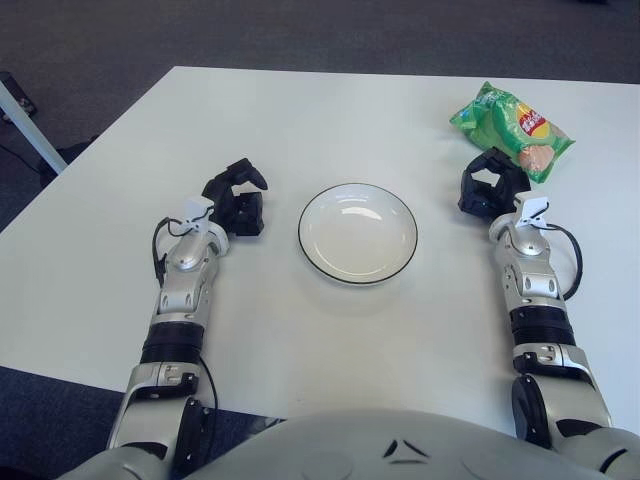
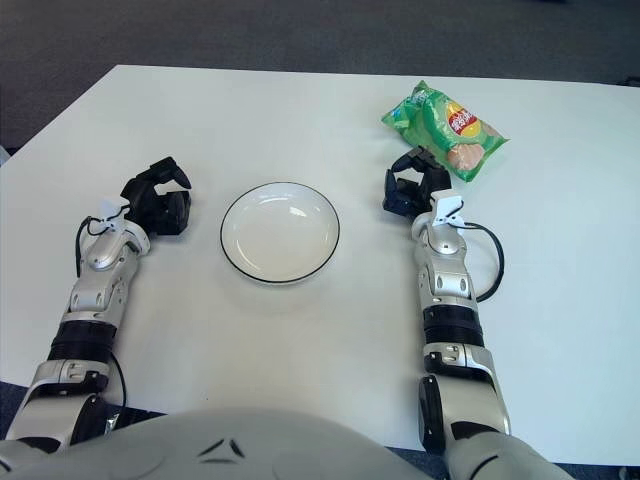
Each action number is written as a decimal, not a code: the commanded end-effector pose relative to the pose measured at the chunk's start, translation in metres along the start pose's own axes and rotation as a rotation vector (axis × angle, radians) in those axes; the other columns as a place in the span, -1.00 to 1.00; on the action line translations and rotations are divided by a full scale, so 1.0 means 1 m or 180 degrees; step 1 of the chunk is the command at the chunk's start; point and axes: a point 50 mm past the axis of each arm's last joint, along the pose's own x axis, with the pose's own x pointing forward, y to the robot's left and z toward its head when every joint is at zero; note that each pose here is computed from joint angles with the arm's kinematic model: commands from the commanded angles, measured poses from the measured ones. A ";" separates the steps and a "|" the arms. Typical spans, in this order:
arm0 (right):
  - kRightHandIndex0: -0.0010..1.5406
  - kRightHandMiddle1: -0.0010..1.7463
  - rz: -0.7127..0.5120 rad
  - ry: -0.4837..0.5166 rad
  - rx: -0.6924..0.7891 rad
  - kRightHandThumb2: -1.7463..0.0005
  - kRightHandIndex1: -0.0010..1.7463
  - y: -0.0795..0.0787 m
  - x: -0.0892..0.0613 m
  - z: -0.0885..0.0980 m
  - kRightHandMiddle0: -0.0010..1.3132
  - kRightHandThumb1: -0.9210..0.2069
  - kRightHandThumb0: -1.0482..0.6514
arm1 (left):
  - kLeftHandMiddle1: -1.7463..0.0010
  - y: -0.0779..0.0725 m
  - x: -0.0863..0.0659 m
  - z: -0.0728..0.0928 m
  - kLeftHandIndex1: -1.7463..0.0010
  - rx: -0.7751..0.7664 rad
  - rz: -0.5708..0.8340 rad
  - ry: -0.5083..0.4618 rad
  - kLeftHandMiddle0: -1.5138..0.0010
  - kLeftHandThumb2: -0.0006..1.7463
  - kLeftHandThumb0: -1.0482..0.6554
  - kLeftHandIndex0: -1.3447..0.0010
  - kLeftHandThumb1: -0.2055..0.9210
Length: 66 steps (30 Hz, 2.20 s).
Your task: Put the snack into the plate.
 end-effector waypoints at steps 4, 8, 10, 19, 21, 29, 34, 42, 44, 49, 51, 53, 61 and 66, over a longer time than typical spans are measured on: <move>0.65 1.00 -0.0018 0.0391 0.0021 -0.50 1.00 0.000 -0.015 -0.030 -0.07 0.07 -0.33 | -1.00 -0.010 -0.028 -0.042 -1.00 -0.0175 0.0085 0.0559 -0.70 0.65 -0.38 -0.03 -0.25; 0.66 1.00 -0.0016 0.0393 0.0027 -0.50 1.00 0.000 -0.015 -0.030 -0.07 0.07 -0.33 | -1.00 -0.011 -0.027 -0.042 -1.00 -0.0178 0.0098 0.0552 -0.70 0.64 -0.37 -0.03 -0.24; 0.66 1.00 -0.0007 0.0397 0.0042 -0.50 1.00 0.001 -0.015 -0.029 -0.06 0.07 -0.33 | -1.00 -0.011 -0.027 -0.042 -1.00 -0.0187 0.0097 0.0549 -0.70 0.64 -0.37 -0.03 -0.24; 0.66 1.00 0.0106 0.0441 0.0176 -0.51 1.00 0.001 -0.015 -0.030 -0.06 0.08 -0.33 | -1.00 -0.010 -0.027 -0.041 -1.00 -0.0189 0.0085 0.0526 -0.69 0.66 -0.38 -0.04 -0.27; 0.66 1.00 0.0135 0.0447 0.0213 -0.51 1.00 0.001 -0.015 -0.030 -0.06 0.09 -0.34 | -1.00 -0.010 -0.027 -0.041 -1.00 -0.0184 0.0087 0.0522 -0.69 0.66 -0.38 -0.05 -0.27; 0.66 1.00 0.0254 0.0499 0.0416 -0.52 1.00 0.003 -0.017 -0.028 -0.05 0.09 -0.34 | -1.00 -0.009 -0.025 -0.042 -1.00 -0.0152 0.0105 0.0524 -0.69 0.66 -0.38 -0.04 -0.27; 0.65 1.00 0.0393 0.0463 0.0473 -0.53 1.00 0.005 -0.019 -0.020 -0.05 0.10 -0.34 | -1.00 -0.010 -0.024 -0.041 -1.00 -0.0139 0.0112 0.0510 -0.69 0.66 -0.38 -0.04 -0.26; 0.59 1.00 0.0588 0.0302 0.0214 -0.48 1.00 0.002 -0.014 0.002 -0.08 0.05 -0.32 | -1.00 -0.009 -0.023 -0.042 -1.00 -0.0125 0.0129 0.0535 -0.69 0.66 -0.38 -0.04 -0.27; 0.58 1.00 0.0615 0.0255 0.0133 -0.44 1.00 0.001 -0.012 0.007 -0.12 -0.01 -0.31 | -1.00 -0.009 -0.023 -0.042 -1.00 -0.0125 0.0130 0.0533 -0.69 0.66 -0.38 -0.05 -0.27; 0.52 1.00 0.0675 0.0087 -0.0068 -0.36 1.00 -0.001 -0.004 0.024 -0.19 -0.11 -0.29 | -1.00 -0.009 -0.021 -0.042 -1.00 -0.0127 0.0126 0.0528 -0.68 0.66 -0.38 -0.05 -0.27; 0.49 1.00 0.0682 -0.0014 -0.0159 -0.33 1.00 -0.001 -0.001 0.032 -0.21 -0.14 -0.29 | -1.00 -0.008 -0.021 -0.043 -1.00 -0.0128 0.0120 0.0521 -0.68 0.66 -0.38 -0.05 -0.27; 0.45 1.00 0.0675 -0.0074 -0.0211 -0.30 1.00 -0.001 0.000 0.035 -0.24 -0.18 -0.28 | -1.00 -0.008 -0.020 -0.043 -1.00 -0.0128 0.0114 0.0518 -0.68 0.66 -0.38 -0.05 -0.27; 0.38 1.00 0.0533 -0.0393 -0.0371 -0.21 1.00 -0.008 0.008 0.055 -0.31 -0.28 -0.26 | -1.00 -0.006 -0.021 -0.044 -1.00 -0.0121 0.0087 0.0514 -0.68 0.65 -0.38 -0.04 -0.26; 0.35 1.00 0.0439 -0.0484 -0.0463 -0.15 1.00 -0.009 0.012 0.065 -0.36 -0.36 -0.25 | -1.00 -0.006 -0.020 -0.044 -1.00 -0.0102 0.0099 0.0499 -0.68 0.65 -0.38 -0.04 -0.26</move>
